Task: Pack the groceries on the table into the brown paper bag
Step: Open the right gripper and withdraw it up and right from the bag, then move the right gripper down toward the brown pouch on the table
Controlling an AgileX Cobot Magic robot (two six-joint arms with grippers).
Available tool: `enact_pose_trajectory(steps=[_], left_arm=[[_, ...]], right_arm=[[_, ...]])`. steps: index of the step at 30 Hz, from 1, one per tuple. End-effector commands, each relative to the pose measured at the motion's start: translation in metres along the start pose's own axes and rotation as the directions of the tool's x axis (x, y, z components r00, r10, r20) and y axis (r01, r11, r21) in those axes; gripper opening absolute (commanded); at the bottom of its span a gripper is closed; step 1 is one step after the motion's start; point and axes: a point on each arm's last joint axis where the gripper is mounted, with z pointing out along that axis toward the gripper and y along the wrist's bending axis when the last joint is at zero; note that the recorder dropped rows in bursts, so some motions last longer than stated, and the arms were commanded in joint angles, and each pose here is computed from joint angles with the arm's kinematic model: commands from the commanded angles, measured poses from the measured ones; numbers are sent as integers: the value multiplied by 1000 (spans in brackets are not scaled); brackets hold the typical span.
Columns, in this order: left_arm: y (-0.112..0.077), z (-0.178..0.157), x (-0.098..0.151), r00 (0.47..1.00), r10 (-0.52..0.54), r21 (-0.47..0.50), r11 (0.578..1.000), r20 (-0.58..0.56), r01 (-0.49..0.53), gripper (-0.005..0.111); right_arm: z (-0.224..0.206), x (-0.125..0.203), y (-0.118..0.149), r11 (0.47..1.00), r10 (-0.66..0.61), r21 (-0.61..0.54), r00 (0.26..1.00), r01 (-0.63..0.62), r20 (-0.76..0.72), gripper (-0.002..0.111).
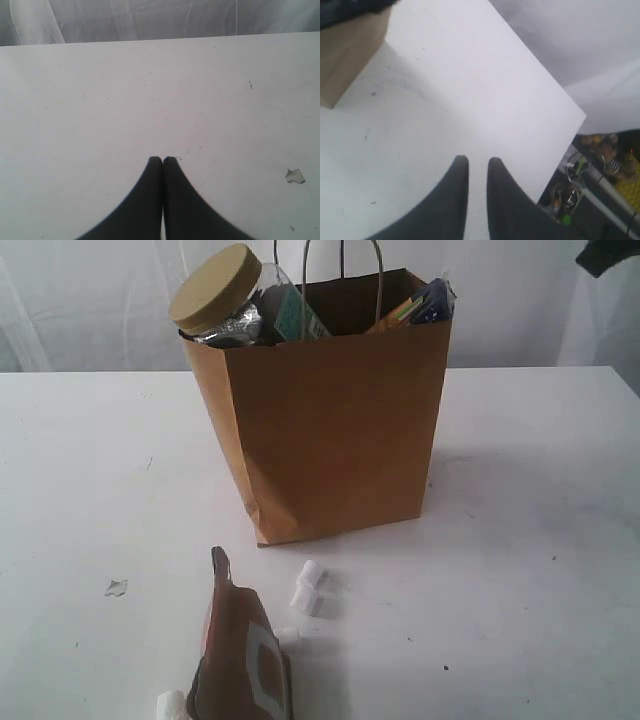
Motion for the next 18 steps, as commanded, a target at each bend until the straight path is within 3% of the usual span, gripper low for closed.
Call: enact_pose_trajectory(steps=[1, 3, 11, 15, 18], left_arm=[[0, 0, 0, 1000, -2, 0, 1000, 5, 2, 0], [0, 0, 0, 1000, -2, 0, 1000, 5, 2, 0], [0, 0, 0, 1000, -2, 0, 1000, 5, 2, 0], [0, 0, 0, 1000, -2, 0, 1000, 5, 2, 0], [0, 0, 0, 1000, -2, 0, 1000, 5, 2, 0]], right_arm=[[5, 13, -15, 979, 202, 43, 978, -200, -45, 3], [6, 19, -20, 966, 258, 50, 964, -255, -63, 0], [7, 62, -53, 829, 553, 136, 832, -542, -51, 0], [6, 69, -48, 773, 628, 70, 776, -630, 54, 0], [-4, 71, -30, 704, 695, -24, 683, -709, 225, 0]])
